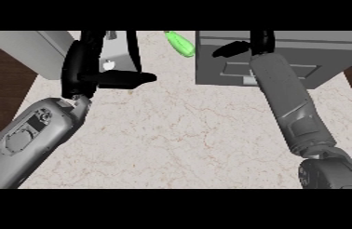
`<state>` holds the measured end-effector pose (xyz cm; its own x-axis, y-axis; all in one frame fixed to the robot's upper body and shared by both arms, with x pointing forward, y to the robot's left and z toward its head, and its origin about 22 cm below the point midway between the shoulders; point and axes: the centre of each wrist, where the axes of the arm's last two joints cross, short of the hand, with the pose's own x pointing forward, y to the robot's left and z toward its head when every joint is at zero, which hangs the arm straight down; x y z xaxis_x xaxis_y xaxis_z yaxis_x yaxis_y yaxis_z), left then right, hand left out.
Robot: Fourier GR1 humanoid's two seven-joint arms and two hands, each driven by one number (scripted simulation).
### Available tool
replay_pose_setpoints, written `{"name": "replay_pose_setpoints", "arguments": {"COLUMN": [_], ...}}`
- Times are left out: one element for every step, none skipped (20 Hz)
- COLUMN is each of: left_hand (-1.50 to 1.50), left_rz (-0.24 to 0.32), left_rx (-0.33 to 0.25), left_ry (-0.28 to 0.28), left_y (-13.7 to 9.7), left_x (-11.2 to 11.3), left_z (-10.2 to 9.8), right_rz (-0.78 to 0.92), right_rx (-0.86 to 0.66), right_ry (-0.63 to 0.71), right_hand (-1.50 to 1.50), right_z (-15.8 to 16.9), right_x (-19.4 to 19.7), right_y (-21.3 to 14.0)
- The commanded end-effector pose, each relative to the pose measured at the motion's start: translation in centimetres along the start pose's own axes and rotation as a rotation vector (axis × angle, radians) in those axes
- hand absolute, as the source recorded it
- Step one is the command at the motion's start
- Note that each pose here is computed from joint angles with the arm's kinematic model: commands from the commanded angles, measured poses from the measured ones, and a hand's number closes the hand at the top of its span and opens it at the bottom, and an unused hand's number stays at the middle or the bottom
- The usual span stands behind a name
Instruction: Pick up the can, place it into the drawer and close the drawer
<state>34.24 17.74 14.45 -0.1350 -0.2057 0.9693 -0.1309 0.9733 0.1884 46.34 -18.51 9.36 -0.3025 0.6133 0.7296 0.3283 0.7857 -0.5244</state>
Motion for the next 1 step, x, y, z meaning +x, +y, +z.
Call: {"name": "replay_pose_setpoints", "arguments": {"left_hand": [-1.5], "left_rz": [0.007], "left_rx": [0.039], "left_ry": [-0.001], "left_y": [1.44], "left_x": [-1.65], "left_z": [0.59], "right_rz": [-0.145], "right_rx": [-0.054], "right_ry": [0.018], "right_hand": [-1.5], "right_z": [-0.79], "right_x": [2.01], "right_y": [0.8]}}
